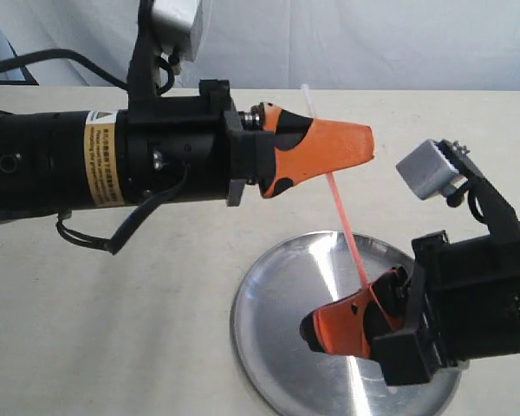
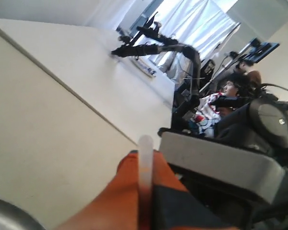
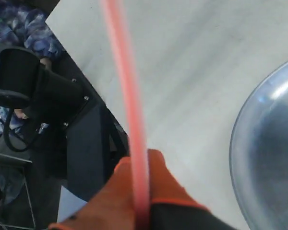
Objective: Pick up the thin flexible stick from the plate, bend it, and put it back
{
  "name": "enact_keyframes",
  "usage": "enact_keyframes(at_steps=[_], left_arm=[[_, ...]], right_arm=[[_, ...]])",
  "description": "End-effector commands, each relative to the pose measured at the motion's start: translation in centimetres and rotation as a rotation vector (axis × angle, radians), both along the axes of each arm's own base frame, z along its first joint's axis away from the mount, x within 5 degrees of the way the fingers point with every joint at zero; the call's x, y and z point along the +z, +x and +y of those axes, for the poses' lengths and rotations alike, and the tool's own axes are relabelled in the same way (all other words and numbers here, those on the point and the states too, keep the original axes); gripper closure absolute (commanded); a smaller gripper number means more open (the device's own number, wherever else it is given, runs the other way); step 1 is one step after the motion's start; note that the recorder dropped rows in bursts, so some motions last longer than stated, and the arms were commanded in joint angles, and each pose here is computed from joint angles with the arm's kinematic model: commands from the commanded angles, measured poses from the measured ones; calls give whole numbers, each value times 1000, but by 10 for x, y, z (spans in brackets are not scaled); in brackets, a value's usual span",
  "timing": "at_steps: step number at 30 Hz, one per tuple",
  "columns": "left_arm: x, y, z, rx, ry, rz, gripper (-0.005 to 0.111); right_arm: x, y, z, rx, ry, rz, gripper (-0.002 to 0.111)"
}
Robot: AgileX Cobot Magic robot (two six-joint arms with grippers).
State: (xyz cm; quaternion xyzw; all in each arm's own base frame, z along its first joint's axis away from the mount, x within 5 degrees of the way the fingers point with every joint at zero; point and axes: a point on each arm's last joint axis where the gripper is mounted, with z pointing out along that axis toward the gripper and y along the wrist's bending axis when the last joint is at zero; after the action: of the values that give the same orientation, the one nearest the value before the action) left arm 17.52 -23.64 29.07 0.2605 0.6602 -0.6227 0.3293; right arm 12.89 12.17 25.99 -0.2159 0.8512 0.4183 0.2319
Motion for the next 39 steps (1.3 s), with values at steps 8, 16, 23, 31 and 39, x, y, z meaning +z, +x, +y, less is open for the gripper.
enact_keyframes(at_steps=[8,16,23,31,39], left_arm=[[-21,-8,2,-90,256,-99,107],[37,-10,8,2,-141,-145,107],[21,4,7,92,197,-400,107],[-6,-7,14,-45,421,-340,107],[48,-23,19,-4,42,-323,107]], right_arm=[[46,-15,-18,-120,41,-296,109],[19,-10,-18,-100,-117,-74,109],[46,-18,3,80,252,-151,109],[63,-19,-13,-75,134,-315,109],[30,-11,-28,-158,-189,-129,109]])
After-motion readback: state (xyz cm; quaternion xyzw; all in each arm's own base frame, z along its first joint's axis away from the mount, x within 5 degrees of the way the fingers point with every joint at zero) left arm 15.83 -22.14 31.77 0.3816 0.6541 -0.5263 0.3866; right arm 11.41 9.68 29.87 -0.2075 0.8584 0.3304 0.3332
